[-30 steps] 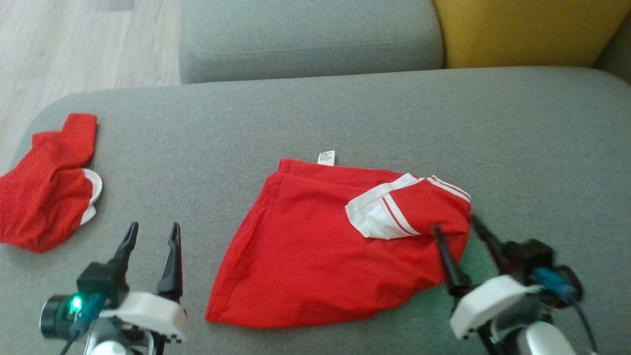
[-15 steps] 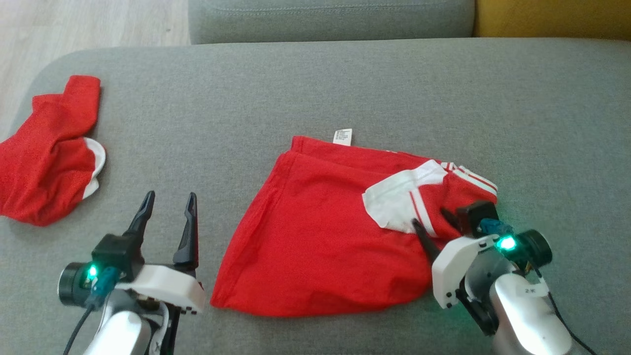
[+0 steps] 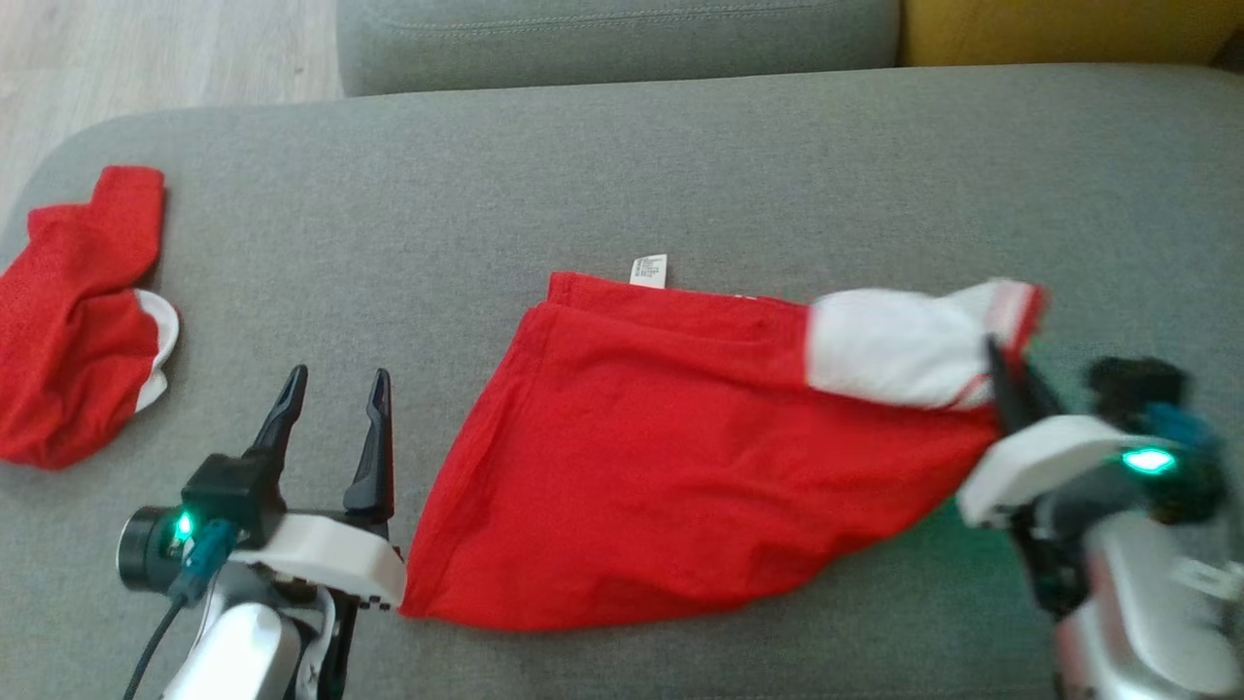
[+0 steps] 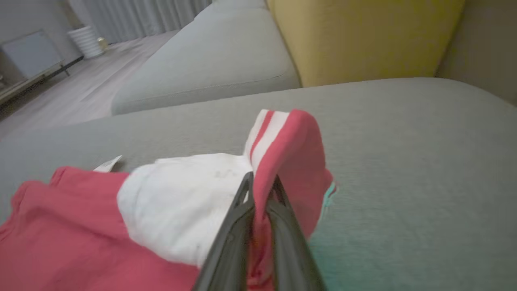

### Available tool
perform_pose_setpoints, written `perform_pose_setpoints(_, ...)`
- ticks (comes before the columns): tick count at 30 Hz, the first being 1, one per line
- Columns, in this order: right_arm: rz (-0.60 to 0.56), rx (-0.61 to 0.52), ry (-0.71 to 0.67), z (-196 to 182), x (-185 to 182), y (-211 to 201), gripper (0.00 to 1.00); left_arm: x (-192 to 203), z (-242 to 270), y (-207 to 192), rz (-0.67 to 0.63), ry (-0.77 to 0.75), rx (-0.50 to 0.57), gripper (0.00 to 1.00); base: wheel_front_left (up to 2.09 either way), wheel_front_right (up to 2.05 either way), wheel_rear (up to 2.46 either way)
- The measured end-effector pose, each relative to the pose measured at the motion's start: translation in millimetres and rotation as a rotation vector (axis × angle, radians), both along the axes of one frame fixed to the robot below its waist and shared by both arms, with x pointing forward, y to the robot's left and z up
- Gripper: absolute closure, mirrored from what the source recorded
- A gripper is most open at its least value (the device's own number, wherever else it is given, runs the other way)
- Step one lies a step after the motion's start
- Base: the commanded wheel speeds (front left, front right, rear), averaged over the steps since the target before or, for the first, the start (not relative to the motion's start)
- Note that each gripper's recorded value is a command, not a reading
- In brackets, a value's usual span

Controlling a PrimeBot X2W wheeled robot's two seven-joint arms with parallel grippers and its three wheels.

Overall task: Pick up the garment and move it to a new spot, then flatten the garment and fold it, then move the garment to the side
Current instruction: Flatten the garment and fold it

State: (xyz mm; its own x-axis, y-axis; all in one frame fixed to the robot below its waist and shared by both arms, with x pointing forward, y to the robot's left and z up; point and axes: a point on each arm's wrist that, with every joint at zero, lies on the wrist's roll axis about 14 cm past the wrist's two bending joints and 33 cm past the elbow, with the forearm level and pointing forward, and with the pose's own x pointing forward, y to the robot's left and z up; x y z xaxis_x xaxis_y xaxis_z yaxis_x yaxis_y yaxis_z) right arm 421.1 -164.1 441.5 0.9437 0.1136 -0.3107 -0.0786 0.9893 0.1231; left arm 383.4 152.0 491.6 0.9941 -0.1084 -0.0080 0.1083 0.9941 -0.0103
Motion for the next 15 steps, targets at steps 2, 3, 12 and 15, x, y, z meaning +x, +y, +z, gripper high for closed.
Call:
perform_pose_setpoints(2,-0.084,0.020,0.002,-1,-6,-25,1.00,0,1,-2,-0.005,-0.003,0.000,0.00,0.00,0.00,0.00)
perform_pose_setpoints(3,-0.123,0.037,0.015,-6,-11,-36,1.00,0,1,-2,-0.007,-0.004,-0.001,0.00,0.00,0.00,0.00)
perform_pose_setpoints(12,-0.260,0.051,0.110,-37,-51,-76,0.00,3,-2,-9,-0.026,0.006,-0.002,0.00,0.00,0.00,0.00)
perform_pose_setpoints(15,-0.245,0.036,0.006,-12,-40,-74,0.00,3,-2,-9,-0.024,0.004,-0.001,0.00,0.00,0.00,0.00)
